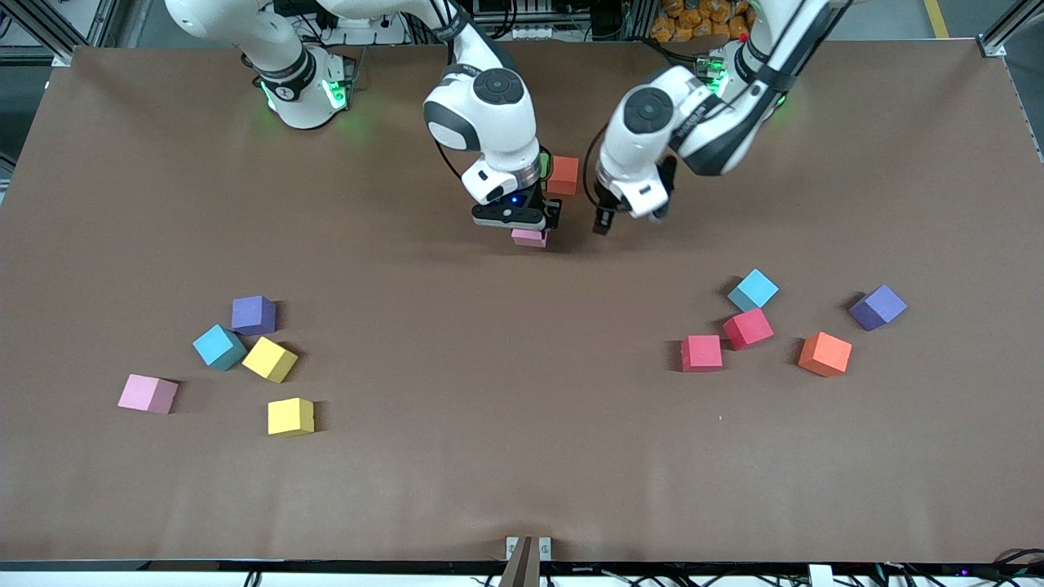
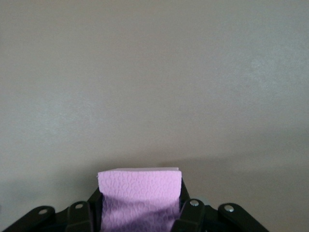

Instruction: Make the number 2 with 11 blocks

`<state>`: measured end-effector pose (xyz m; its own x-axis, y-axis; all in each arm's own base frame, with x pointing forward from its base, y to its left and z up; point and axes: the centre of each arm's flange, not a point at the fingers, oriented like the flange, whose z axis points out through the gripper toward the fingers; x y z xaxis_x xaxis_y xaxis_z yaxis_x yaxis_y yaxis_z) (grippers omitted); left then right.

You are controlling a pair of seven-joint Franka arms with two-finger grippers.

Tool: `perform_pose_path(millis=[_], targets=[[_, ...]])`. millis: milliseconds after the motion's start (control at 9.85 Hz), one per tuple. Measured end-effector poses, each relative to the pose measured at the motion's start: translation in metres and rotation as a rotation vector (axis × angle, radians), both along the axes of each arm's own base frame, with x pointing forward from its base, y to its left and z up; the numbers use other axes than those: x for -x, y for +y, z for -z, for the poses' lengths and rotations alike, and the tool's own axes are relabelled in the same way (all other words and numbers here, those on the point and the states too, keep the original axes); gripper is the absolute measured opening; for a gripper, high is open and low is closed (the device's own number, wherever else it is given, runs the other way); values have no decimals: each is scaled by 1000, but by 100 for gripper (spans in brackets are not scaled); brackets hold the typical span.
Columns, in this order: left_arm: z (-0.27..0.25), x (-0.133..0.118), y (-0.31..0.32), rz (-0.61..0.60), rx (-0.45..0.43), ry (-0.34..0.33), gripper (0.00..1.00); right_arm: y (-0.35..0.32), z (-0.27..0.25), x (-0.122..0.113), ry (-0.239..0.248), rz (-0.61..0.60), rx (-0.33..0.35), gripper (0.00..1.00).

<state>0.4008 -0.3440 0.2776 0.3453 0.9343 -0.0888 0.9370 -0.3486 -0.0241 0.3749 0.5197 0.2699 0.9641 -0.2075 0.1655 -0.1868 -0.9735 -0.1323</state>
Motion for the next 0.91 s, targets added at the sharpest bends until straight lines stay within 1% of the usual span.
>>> perform_pose_path(millis=[203,304,507,710,812,913], targets=[[-17,-50,37,161,3,-42,74,10,8,15,2,-4,4,56],[-23,-71,56,258,1,-61,74,16,10,25,3,-5,5,56],[-33,-101,88,468,-8,-107,74,28,16,43,-6,-2,10,56],[-40,-127,119,716,-60,-152,74,35,24,55,-26,14,20,56],[-40,-141,132,822,-86,-163,74,38,28,59,-39,26,24,56],[-38,-154,142,895,-101,-169,74,42,33,63,-47,37,25,56]])
